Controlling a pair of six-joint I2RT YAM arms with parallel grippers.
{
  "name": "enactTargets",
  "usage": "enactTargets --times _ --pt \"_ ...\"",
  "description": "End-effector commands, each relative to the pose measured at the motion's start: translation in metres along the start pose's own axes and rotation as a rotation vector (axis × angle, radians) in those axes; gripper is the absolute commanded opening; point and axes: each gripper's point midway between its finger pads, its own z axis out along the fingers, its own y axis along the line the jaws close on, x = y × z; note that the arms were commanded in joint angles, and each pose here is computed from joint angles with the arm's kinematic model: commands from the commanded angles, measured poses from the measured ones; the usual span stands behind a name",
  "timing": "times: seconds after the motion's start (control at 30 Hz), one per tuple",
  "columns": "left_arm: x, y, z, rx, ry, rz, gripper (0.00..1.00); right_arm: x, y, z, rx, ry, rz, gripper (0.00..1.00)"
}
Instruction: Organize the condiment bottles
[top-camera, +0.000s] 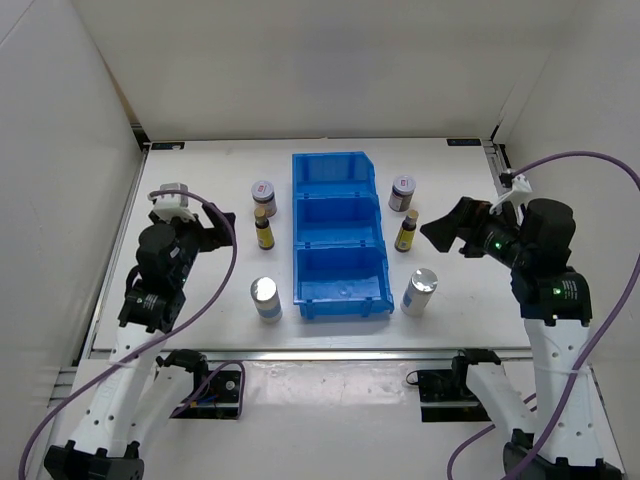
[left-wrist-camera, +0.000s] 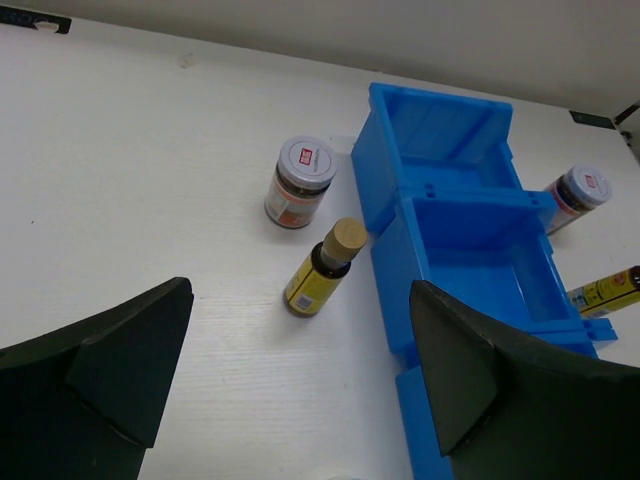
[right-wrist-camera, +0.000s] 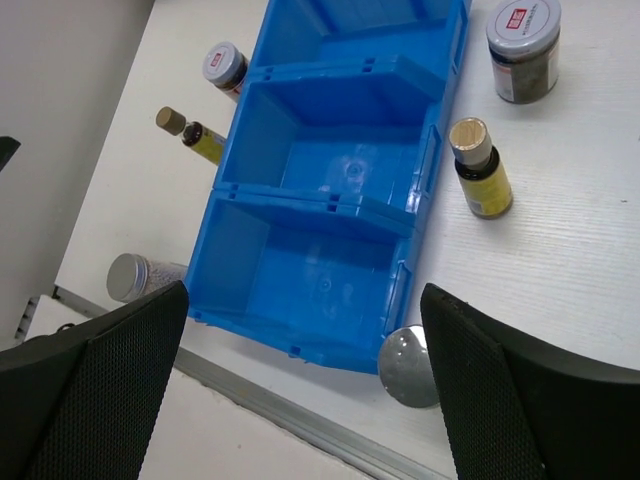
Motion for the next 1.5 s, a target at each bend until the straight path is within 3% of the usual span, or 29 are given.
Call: enactTargets --times 0.0,0.13,0.23,0.53,0.7,0.87,1.13,1.27,1.3,1.47 --pt "-0.016 -0.013 -0.003 0.071 -0.073 0.002 1.00 0.012 -0.002 -0.001 0.013 0.016 0.029 1.00" --pt "-0.001 -0.022 0.005 0.114 -0.023 -0.057 1.00 0.035 -0.010 0.009 0.016 0.104 0.095 1.00" --pt "-0.002 -0.011 0.010 0.022 0.001 -0.148 1.00 0.054 -0.019 0.010 0.073 0.179 0.130 1.00" --pt "0.004 -0.029 0.013 0.126 0.057 -0.099 1.00 0.077 -0.081 -0.005 0.431 0.250 0.047 1.00" --pt "0.008 -0.015 0.016 0.045 0.060 -0.108 1.00 0.099 -0.077 0.010 0.408 0.368 0.044 1.00" --pt "0.009 -0.010 0.016 0.017 0.060 -0.107 1.00 0.133 -0.086 0.029 0.502 0.526 0.040 1.00" --pt "0.009 -0.005 0.016 -0.017 0.058 -0.114 1.00 0.151 -0.092 0.040 0.628 0.559 -0.052 1.00" --pt "0.008 -0.001 0.017 -0.035 0.052 -0.114 1.00 0.163 -0.100 0.043 0.661 0.599 -0.051 0.94" --pt "0.008 -0.002 0.017 -0.036 0.052 -0.123 1.00 0.167 -0.100 0.045 0.654 0.604 -0.047 0.85" --pt "0.010 0.003 0.016 -0.057 0.054 -0.121 1.00 0.177 -0.095 0.046 0.627 0.628 0.001 0.66"
